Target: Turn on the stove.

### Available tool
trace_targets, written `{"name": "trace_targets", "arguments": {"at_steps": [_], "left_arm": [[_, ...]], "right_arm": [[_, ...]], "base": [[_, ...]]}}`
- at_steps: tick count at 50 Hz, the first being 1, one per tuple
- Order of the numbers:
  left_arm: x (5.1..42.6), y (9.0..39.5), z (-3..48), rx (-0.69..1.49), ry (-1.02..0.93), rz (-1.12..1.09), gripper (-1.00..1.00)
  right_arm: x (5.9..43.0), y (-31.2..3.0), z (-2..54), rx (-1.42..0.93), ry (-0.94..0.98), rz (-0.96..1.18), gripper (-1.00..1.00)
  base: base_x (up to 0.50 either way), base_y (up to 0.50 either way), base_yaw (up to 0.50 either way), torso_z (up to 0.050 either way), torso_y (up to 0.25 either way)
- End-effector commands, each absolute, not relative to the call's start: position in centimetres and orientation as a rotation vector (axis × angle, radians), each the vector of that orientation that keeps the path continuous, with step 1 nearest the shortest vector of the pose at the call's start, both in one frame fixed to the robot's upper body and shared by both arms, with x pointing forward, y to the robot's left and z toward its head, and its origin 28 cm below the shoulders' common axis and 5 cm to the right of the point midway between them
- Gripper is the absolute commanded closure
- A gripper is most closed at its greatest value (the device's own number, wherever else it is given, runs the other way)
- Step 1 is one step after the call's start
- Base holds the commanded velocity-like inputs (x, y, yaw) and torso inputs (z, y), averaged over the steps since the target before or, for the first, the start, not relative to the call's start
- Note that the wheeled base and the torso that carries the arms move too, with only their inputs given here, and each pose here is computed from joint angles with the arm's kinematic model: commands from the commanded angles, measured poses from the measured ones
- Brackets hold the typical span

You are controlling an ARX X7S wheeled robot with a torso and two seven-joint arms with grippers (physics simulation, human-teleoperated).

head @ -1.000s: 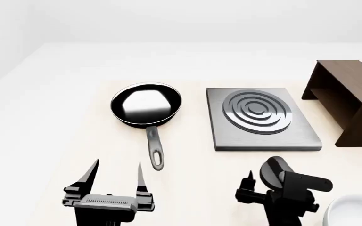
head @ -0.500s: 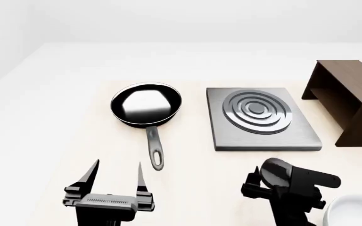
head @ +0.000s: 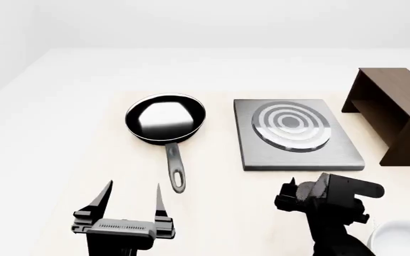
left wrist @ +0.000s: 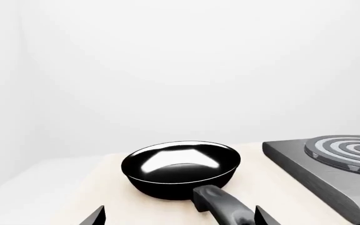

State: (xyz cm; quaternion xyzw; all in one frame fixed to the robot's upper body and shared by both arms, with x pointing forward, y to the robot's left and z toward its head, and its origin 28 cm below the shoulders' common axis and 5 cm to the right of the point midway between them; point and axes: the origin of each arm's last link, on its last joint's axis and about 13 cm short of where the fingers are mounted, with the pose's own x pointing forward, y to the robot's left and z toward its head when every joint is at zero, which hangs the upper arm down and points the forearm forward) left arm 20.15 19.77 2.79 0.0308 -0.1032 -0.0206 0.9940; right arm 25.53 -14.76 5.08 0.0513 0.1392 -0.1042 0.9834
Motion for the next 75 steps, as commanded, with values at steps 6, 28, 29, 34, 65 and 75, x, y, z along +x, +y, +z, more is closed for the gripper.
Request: {"name": "trace_targets", "arguments": {"at_steps": [6,28,29,34,65,75], "left_arm": [[20.1,19.7,3.0,0.060,-0.208,-0.041,-1.00],[20.1,19.8,2.7,0.057,-0.210,-0.041,-1.00],[20.1,19.8,2.7,0.057,-0.210,-0.041,-1.00],[20.1,19.8,2.7,0.057,-0.210,-0.041,-1.00],[20.1,19.7,2.8,0.061,-0.203,-0.046,-1.00],[20.2,19.7,2.6,0.064,-0.197,-0.048,-1.00]], "right_arm": [[27.6,-13.4,7.2,0.131,0.223,-0.126,-1.00],[27.6,-12.4,8.5,0.110,0.007,-0.100,-1.00],[27.5,-12.3,8.5,0.109,0.002,-0.097,-1.00],[27.3,-12.2,8.7,0.099,-0.032,-0.086,-1.00],[26.2,-11.2,7.3,-0.030,-0.195,-0.019,-1.00],[26.0,-11.1,6.6,-0.076,-0.242,-0.022,-1.00]], "base": [[0.00,0.00,0.00,0.000,0.002],[0.00,0.00,0.00,0.000,0.000],[0.00,0.00,0.00,0.000,0.000],[0.00,0.00,0.00,0.000,0.000],[0.00,0.00,0.00,0.000,0.000],[0.00,0.00,0.00,0.000,0.000]]}}
